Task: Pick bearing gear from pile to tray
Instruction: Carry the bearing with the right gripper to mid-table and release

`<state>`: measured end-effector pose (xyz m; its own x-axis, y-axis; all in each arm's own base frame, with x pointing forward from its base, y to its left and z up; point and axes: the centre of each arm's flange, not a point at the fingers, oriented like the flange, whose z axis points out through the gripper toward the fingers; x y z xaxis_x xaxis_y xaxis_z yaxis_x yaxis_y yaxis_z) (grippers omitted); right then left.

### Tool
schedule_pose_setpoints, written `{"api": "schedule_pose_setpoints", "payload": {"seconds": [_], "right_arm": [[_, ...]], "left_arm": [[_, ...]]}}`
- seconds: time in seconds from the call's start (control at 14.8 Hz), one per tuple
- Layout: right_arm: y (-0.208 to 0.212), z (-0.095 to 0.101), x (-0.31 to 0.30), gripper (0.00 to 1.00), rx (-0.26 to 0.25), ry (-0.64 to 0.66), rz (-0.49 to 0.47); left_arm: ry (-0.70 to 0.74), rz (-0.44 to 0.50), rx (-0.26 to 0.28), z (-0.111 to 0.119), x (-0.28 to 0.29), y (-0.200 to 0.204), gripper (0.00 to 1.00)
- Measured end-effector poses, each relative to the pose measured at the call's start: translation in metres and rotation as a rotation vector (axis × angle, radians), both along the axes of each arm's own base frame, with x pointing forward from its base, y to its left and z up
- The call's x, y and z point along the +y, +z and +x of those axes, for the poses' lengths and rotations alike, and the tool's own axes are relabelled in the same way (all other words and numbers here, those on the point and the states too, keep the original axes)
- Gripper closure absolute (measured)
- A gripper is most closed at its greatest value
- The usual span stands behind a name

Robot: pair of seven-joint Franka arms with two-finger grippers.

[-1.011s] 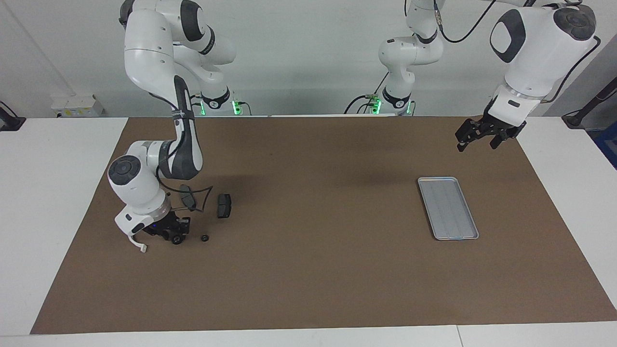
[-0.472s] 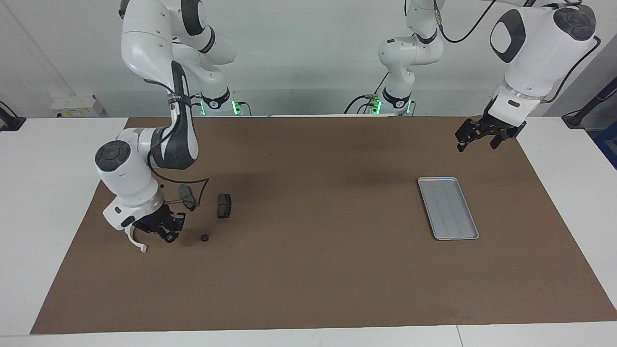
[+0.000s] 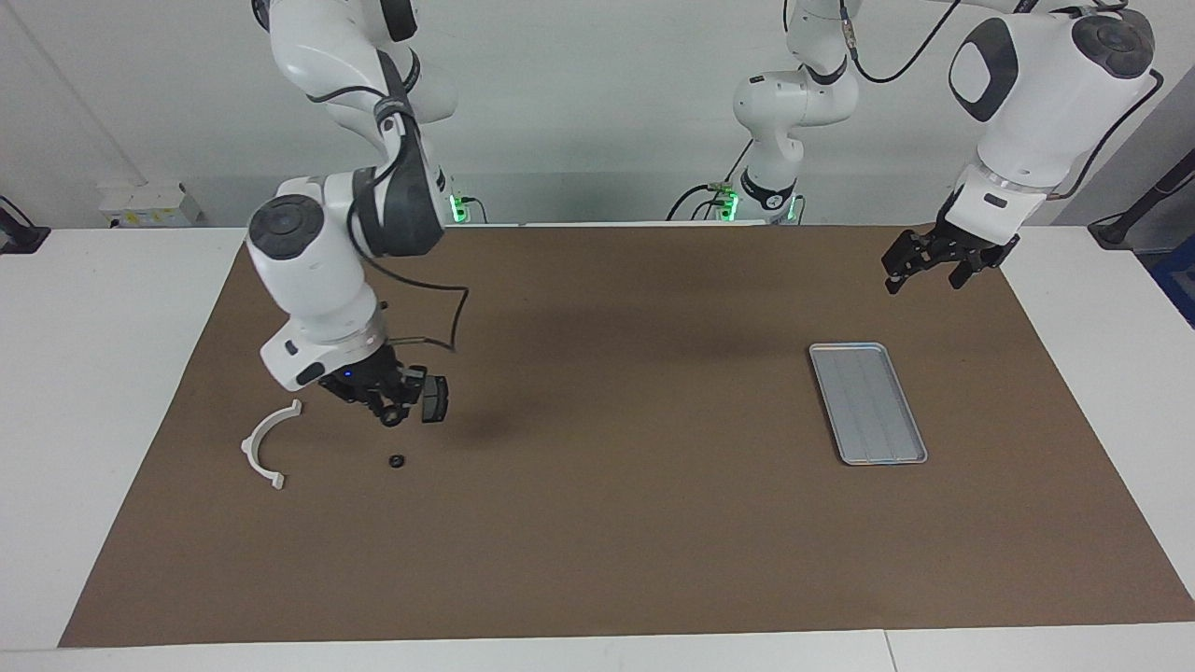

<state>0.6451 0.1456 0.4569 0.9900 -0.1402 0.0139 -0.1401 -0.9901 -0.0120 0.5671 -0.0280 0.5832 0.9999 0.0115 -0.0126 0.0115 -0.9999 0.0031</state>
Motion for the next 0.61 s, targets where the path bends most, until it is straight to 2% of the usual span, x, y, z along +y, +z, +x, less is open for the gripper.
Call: {"api": "schedule_pose_setpoints", "payload": {"seconds": [0.34, 0.61], "right_arm": [[0.013, -0.06, 0.148, 0.66, 0.008, -0.166, 0.005], [-0.001, -0.098, 0.213, 0.66, 0.0, -0.222, 0.015]], "left_arm": [[0.0, 0.0, 0.0, 0.0, 0.0, 0.0, 0.0], [0.0, 0.0, 0.0, 0.0, 0.0, 0.0, 0.0]]}}
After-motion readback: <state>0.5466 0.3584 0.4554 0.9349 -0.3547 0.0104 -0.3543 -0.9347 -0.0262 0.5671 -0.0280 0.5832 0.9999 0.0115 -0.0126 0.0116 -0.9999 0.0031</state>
